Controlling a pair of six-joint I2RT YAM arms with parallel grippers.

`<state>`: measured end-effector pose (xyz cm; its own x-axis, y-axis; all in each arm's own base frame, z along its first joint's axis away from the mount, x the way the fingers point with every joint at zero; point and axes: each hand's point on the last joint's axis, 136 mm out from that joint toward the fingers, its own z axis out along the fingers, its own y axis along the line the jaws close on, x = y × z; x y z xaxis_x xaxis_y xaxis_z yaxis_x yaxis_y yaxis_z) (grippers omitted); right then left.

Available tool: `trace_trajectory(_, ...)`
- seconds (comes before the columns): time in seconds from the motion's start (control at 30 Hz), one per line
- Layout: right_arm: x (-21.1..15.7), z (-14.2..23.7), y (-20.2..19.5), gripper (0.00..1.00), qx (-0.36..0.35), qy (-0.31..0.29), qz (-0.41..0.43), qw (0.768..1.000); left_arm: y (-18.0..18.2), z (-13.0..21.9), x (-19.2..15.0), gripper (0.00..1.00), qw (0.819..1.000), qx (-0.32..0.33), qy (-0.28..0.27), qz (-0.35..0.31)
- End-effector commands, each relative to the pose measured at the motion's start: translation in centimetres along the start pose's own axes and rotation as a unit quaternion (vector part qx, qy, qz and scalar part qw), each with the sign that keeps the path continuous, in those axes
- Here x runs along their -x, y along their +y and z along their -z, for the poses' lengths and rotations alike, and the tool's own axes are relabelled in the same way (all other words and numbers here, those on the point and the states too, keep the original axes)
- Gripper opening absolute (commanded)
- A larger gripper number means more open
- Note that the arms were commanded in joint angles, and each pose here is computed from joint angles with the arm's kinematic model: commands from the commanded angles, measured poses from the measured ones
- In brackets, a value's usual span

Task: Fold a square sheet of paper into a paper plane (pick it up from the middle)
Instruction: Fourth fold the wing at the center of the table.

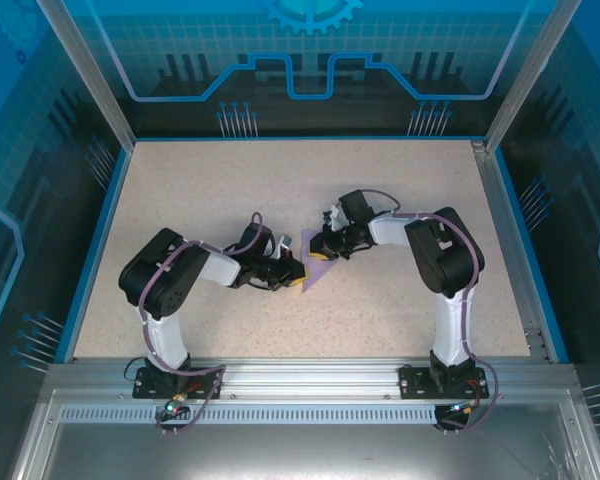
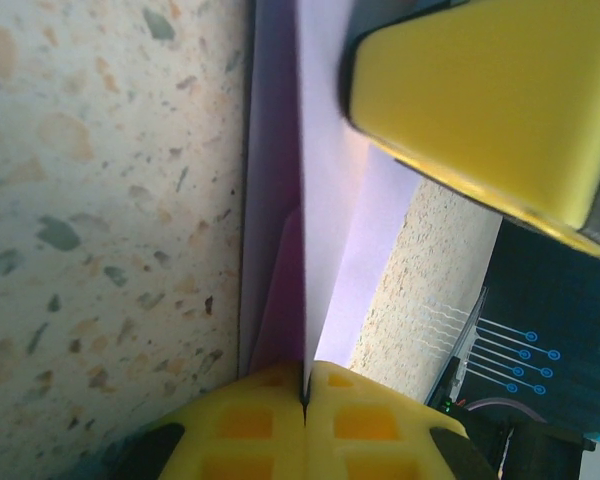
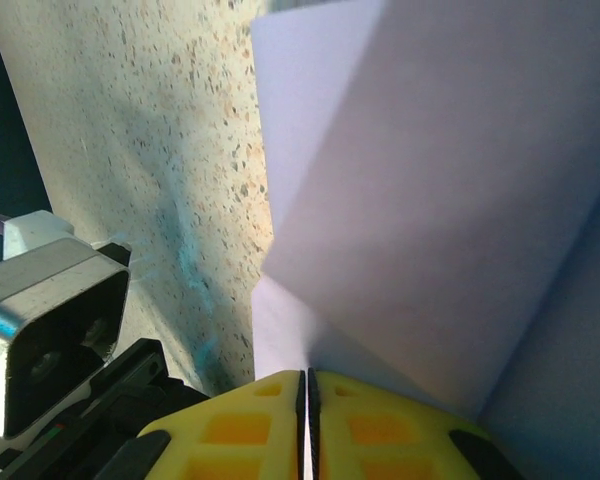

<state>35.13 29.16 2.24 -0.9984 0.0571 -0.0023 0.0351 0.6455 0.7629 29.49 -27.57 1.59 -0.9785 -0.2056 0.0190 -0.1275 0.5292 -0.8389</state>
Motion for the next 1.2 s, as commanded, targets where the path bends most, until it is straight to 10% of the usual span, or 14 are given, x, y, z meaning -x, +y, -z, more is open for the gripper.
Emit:
trace_trajectory(0.0,0.2,1.2,0.8,0.12,0.007,-0.006,0.004,1.0,5.9,-0.2,-1.7,0.0,0.994,0.081,0.011,0.074)
trace_trajectory(0.93,-0.6,-0.5,-1.2,0.13,-0.037,0.019,-0.005,0.999,5.2,0.1,-1.7,0.0,0.995,0.079,0.015,0.053)
trace_trajectory(1.17,-1.2,-1.1,-3.0,0.12,-0.059,0.033,-0.015,0.998,2.6,0.7,-1.5,0.16,0.998,0.05,0.023,0.018)
